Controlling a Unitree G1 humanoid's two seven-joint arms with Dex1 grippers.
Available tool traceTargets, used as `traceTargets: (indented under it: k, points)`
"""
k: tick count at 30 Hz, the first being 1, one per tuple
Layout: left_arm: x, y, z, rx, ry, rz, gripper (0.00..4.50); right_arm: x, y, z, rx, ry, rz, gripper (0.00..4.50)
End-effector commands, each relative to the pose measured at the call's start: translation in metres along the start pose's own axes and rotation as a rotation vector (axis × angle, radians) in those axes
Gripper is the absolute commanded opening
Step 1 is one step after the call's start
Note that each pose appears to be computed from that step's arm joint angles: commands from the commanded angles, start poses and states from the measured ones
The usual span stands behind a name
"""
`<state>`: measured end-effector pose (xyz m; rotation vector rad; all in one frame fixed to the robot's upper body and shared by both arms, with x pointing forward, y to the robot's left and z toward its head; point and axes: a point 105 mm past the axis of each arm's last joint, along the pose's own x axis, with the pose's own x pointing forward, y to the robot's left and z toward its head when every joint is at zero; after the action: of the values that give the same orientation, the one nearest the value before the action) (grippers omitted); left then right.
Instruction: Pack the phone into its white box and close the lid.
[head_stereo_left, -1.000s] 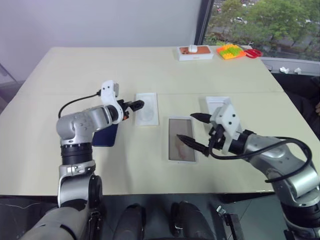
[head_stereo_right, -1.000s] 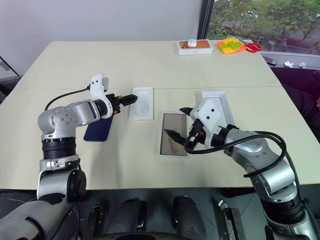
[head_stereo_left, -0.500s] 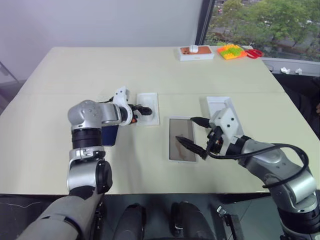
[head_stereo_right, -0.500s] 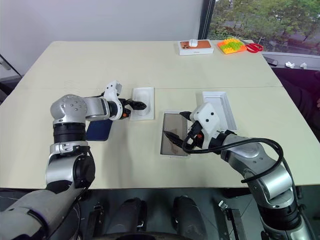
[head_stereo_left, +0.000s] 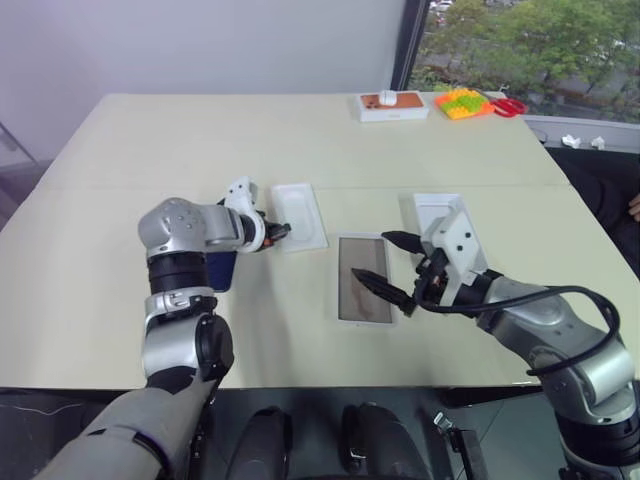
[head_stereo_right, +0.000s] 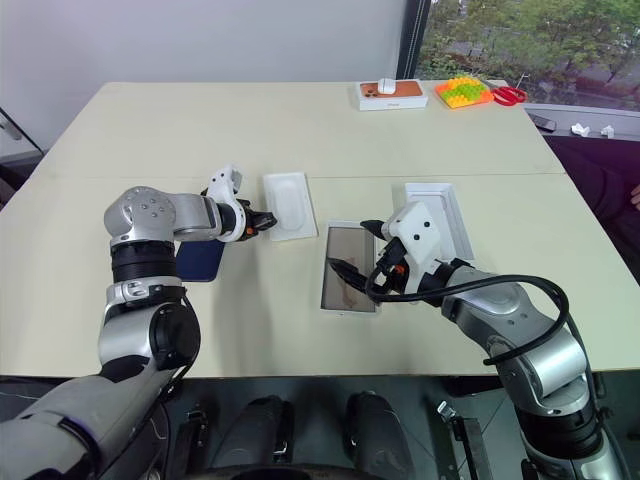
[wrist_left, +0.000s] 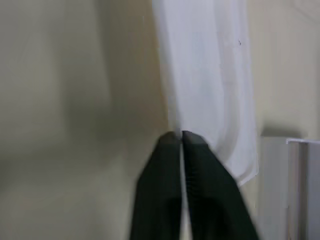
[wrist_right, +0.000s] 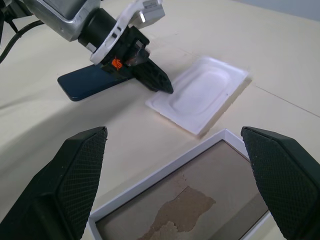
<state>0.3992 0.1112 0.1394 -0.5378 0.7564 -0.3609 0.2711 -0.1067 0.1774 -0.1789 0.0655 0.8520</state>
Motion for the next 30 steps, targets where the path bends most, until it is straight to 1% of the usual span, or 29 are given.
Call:
traceTargets:
  k: [1,3,7,10,13,14,16,19,22,26,30]
  points:
    - [-0.010,-0.007,0.010,0.007,-0.059,-0.060,0.10,-0.005,0.002,0.011,-0.031,-0.033,-0.006,4.50]
    - [-0.016,-0.006,0.010,0.010,-0.065,-0.088,0.10,-0.006,0.001,0.010,-0.030,-0.029,-0.011,4.50]
    - [-0.037,-0.014,0.005,0.027,-0.087,-0.239,0.10,-0.010,-0.004,0.006,-0.027,-0.016,-0.026,4.50]
    - [-0.057,-0.025,-0.006,0.061,-0.090,-0.374,0.10,-0.021,-0.018,-0.001,-0.031,0.019,-0.071,4.50]
    - [-0.066,-0.033,-0.011,0.007,-0.116,-0.496,0.10,-0.032,-0.033,-0.007,-0.042,0.050,-0.114,4.50]
    - [-0.067,-0.037,-0.015,0.001,-0.112,-0.530,0.10,-0.036,-0.036,-0.008,-0.046,0.058,-0.124,4.50]
    - [-0.067,-0.050,-0.032,0.024,-0.073,-0.588,0.10,-0.043,-0.046,-0.011,-0.057,0.076,-0.152,4.50]
    - [-0.059,-0.064,-0.058,0.010,-0.014,-0.608,0.10,-0.051,-0.060,-0.014,-0.074,0.094,-0.196,4.50]
    - [-0.048,-0.069,-0.085,-0.004,0.045,-0.550,0.10,-0.057,-0.067,-0.015,-0.088,0.105,-0.215,4.50]
    - [-0.045,-0.072,-0.097,-0.075,0.071,-0.508,0.10,-0.059,-0.068,-0.015,-0.095,0.106,-0.212,4.50]
    - [-0.048,-0.077,-0.108,-0.134,0.132,-0.467,0.10,-0.058,-0.066,-0.014,-0.099,0.106,-0.205,4.50]
